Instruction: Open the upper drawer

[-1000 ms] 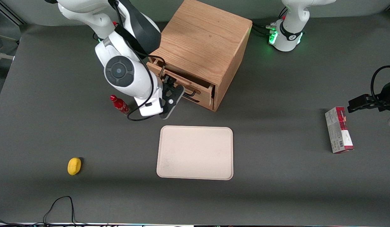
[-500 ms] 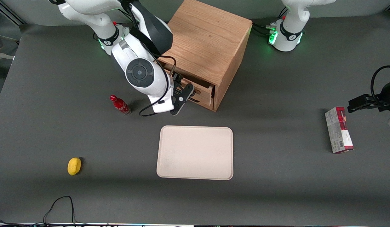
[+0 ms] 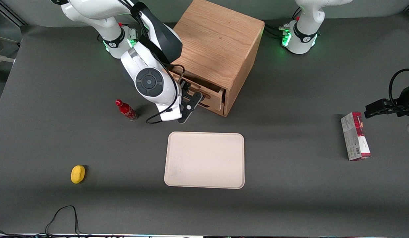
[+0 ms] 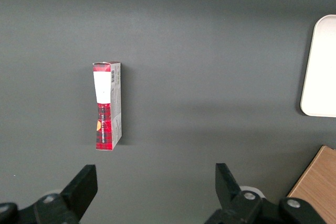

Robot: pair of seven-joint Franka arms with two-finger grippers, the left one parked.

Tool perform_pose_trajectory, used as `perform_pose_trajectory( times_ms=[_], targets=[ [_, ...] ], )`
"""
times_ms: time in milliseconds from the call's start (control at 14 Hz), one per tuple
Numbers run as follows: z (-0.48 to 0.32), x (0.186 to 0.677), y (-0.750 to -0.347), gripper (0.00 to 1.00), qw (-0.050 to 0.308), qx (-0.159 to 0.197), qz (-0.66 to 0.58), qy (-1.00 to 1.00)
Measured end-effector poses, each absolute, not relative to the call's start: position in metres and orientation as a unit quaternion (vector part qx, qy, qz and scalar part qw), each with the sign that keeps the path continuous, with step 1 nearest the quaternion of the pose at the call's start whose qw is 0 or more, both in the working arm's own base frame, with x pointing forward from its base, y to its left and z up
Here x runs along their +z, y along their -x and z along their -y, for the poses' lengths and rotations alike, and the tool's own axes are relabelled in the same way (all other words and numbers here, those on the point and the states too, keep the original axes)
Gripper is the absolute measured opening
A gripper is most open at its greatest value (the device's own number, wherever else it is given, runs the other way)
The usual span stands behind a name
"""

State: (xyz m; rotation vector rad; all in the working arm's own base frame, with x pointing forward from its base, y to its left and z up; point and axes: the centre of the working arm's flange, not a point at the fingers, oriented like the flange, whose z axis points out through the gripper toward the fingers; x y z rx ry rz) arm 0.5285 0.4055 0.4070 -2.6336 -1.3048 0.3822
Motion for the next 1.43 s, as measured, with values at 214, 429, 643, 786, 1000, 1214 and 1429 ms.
perform_pose_trajectory(
  times_ms=[214, 429, 643, 786, 1000, 1214, 1429],
  targets=[
    [-0.409, 0.405, -0.525, 1.00, 0.086, 0.129, 0.440, 0.885],
    [-0.407, 0.405, -0.530, 1.00, 0.077, 0.115, 0.441, 0.887],
    [-0.401, 0.404, -0.538, 1.00, 0.071, 0.101, 0.436, 0.892],
    [-0.387, 0.404, -0.551, 1.00, 0.070, 0.092, 0.423, 0.899],
    [-0.366, 0.409, -0.567, 1.00, 0.072, 0.083, 0.406, 0.907],
    [-0.352, 0.416, -0.579, 1.00, 0.074, 0.074, 0.394, 0.913],
    [-0.349, 0.417, -0.582, 1.00, 0.075, 0.073, 0.391, 0.914]
  ],
)
